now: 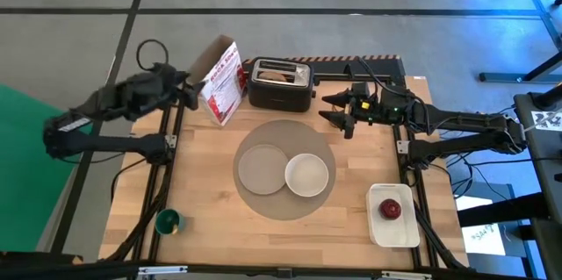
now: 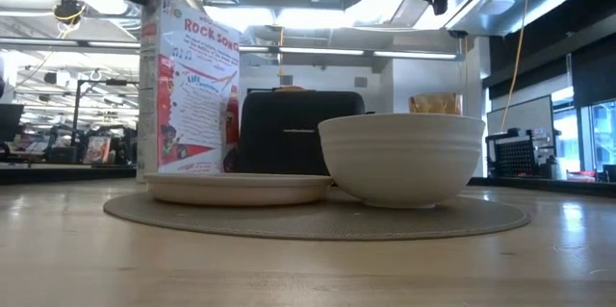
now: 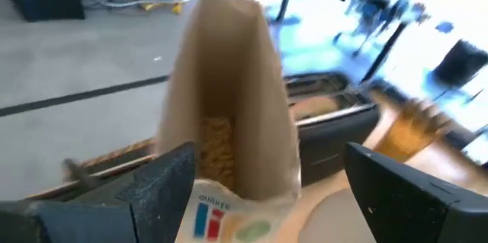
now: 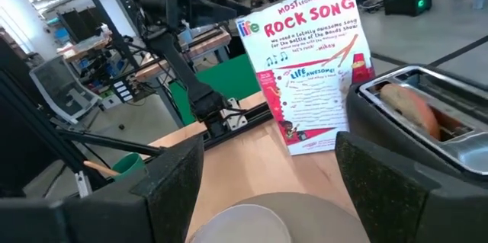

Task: Arrange a breakfast setting
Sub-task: Pour the cereal into the white bowl

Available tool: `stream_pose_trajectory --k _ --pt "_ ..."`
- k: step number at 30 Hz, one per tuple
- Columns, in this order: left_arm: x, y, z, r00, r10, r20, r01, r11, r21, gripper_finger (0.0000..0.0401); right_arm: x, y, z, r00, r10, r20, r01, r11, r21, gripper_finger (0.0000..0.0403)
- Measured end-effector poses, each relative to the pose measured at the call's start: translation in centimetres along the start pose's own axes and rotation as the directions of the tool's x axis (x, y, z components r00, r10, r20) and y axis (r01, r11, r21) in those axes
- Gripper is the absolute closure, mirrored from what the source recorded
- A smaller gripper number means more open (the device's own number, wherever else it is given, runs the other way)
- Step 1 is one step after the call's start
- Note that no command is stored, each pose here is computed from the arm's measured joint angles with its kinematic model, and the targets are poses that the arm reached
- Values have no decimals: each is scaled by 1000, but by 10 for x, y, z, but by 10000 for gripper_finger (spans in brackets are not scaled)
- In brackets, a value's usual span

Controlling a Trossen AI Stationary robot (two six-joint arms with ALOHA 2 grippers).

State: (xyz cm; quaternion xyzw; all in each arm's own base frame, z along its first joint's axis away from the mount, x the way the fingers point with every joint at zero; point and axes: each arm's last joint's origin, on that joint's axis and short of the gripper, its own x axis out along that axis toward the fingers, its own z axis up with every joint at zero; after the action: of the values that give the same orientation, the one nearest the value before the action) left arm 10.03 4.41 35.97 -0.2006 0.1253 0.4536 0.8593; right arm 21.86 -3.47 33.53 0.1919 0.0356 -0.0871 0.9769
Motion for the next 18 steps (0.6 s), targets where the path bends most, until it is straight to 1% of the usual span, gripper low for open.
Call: stream_pose_trajectory --k 2,4,6,7,11,14,18 --pt "3 2 -11 1000 -13 9 13 1000 -14 75 0 1 0 1000 19 -8 -19 1000 20 116" --pt "7 3 -20 1000 -11 9 11 1000 1 75 0 1 0 1000 18 -10 -18 999 35 116" --pt "10 1 -23 999 -26 38 26 1000 8 75 0 0 -1 1000 16 -17 -16 999 36 116" --pt "11 2 -25 999 -11 45 9 999 31 75 0 0 -2 1000 14 -22 -13 999 37 116" --pt "12 1 -24 997 -9 82 1 995 100 75 0 -1 -2 1000 0 -28 1 999 37 116" --pt "13 -2 -19 992 -31 122 15 991 134 75 0 -1 -2 1000 -7 -23 8 999 37 116" --pt "11 -8 -8 972 -78 221 42 986 164 75 0 -1 -2 1000 -15 -20 16 999 35 116"
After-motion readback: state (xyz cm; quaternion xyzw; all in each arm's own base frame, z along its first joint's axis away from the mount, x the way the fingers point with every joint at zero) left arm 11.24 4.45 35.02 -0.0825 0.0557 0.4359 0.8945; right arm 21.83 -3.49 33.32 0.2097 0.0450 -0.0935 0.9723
